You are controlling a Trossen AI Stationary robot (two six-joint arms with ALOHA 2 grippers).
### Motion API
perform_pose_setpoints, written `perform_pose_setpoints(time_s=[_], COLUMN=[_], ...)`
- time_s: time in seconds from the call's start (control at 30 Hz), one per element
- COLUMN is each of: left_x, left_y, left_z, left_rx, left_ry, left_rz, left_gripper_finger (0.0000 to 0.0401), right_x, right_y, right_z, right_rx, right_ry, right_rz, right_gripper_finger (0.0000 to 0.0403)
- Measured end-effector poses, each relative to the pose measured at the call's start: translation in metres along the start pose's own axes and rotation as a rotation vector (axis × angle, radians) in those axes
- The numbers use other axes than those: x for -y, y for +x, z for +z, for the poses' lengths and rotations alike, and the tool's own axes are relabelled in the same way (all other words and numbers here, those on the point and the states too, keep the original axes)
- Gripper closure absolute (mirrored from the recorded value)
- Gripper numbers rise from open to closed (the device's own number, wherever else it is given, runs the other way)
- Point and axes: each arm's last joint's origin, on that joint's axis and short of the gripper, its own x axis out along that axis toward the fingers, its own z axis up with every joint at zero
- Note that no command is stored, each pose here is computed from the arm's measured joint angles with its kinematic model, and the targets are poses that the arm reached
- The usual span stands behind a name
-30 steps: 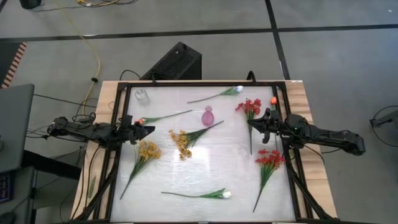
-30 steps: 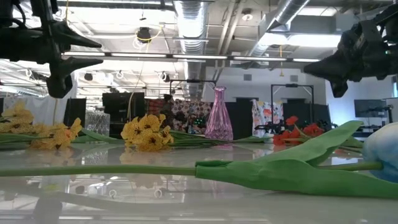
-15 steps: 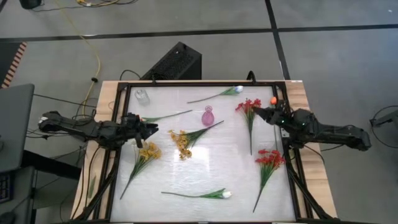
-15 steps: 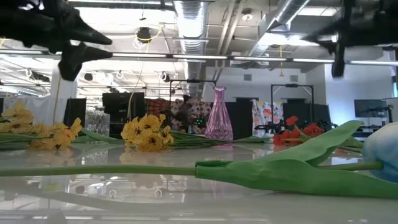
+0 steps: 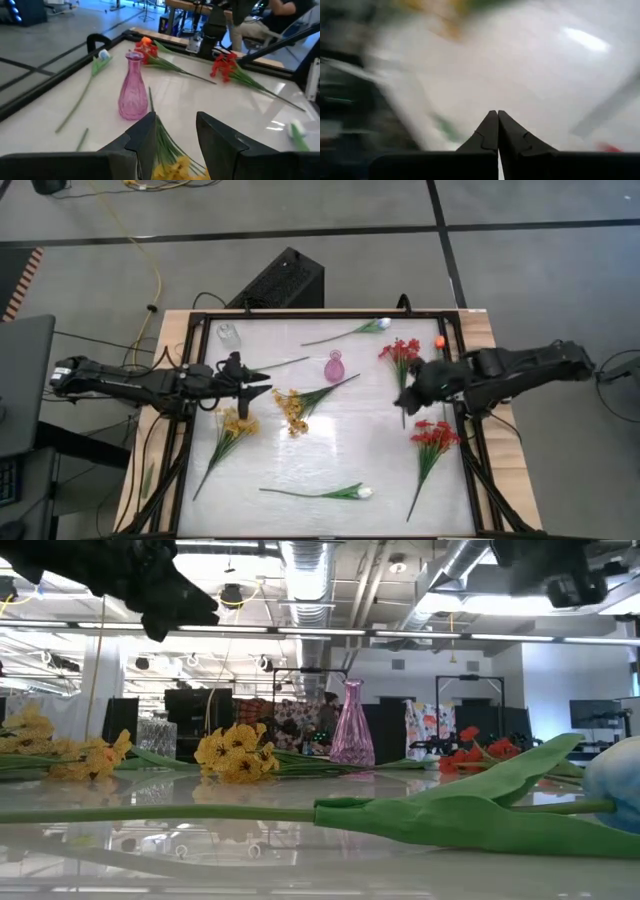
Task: Sort flowers into vase by color
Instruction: Put the top red flower into the violet vase
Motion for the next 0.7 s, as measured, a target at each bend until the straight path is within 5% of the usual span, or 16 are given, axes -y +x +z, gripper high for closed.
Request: perform_pose_setpoints(time_s=[0.13, 0.33, 0.7], left_x=[-0.004, -0.006, -0.006], left_y=[0.005, 0.010, 0.011], left_z=[-0.002, -0.005, -0.005], left_rx=[-0.020, -0.046, -0.045], left_ry=[0.002, -0.006, -0.177], left_rz=[0.035, 0.059, 0.060], left_gripper_finger=[0.0273, 0.0273, 0.0273], right_x=[0.004, 0.013, 0.047], right_y=[0.027, 0.069, 0.109], right_z=[0.001, 0.019, 0.062], right_rx=[-0.061, -0.121, -0.202], right_ry=[-0.020, 0.031, 0.063], right_rz=[-0.311, -0.514, -0.687], right_gripper_finger=[0.0377, 0.0354, 0.0174])
